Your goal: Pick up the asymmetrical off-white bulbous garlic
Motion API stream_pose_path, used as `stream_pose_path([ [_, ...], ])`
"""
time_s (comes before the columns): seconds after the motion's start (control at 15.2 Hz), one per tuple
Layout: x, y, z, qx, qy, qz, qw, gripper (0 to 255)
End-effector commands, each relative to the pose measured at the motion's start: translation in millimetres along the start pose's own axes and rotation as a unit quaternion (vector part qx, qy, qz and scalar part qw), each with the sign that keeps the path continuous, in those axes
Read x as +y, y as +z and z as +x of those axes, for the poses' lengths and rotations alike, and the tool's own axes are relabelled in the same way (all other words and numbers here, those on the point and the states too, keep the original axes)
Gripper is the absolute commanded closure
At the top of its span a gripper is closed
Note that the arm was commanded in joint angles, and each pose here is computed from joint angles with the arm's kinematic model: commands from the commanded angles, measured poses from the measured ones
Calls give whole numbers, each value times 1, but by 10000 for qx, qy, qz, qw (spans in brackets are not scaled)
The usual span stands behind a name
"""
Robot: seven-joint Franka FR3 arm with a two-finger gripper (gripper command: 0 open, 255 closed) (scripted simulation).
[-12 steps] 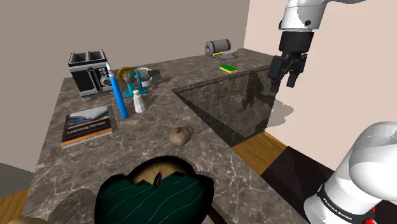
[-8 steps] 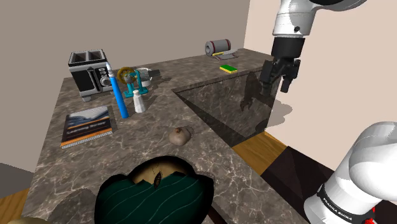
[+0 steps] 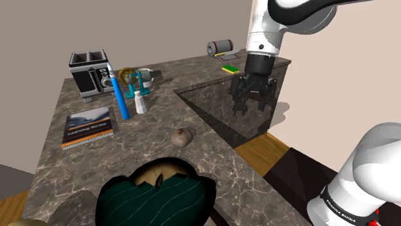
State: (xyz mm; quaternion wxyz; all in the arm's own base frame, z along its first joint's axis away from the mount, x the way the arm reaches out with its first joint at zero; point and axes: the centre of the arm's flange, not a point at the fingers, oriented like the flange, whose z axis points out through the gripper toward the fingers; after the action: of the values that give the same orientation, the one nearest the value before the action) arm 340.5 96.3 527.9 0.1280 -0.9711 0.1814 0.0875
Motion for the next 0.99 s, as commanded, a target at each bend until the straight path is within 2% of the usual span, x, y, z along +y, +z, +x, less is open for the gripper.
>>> stream_pose_path([
  [0.0,-17,18,12,-99,299,182,9993,0],
  [0.2,-41,38,28,-243,710,436,9962,0],
  [0.46,-72,64,52,-433,1254,773,9881,0],
  [0.66,-94,83,72,-574,1659,1024,9791,0],
  [0.92,-123,107,100,-760,2192,1354,9632,0],
])
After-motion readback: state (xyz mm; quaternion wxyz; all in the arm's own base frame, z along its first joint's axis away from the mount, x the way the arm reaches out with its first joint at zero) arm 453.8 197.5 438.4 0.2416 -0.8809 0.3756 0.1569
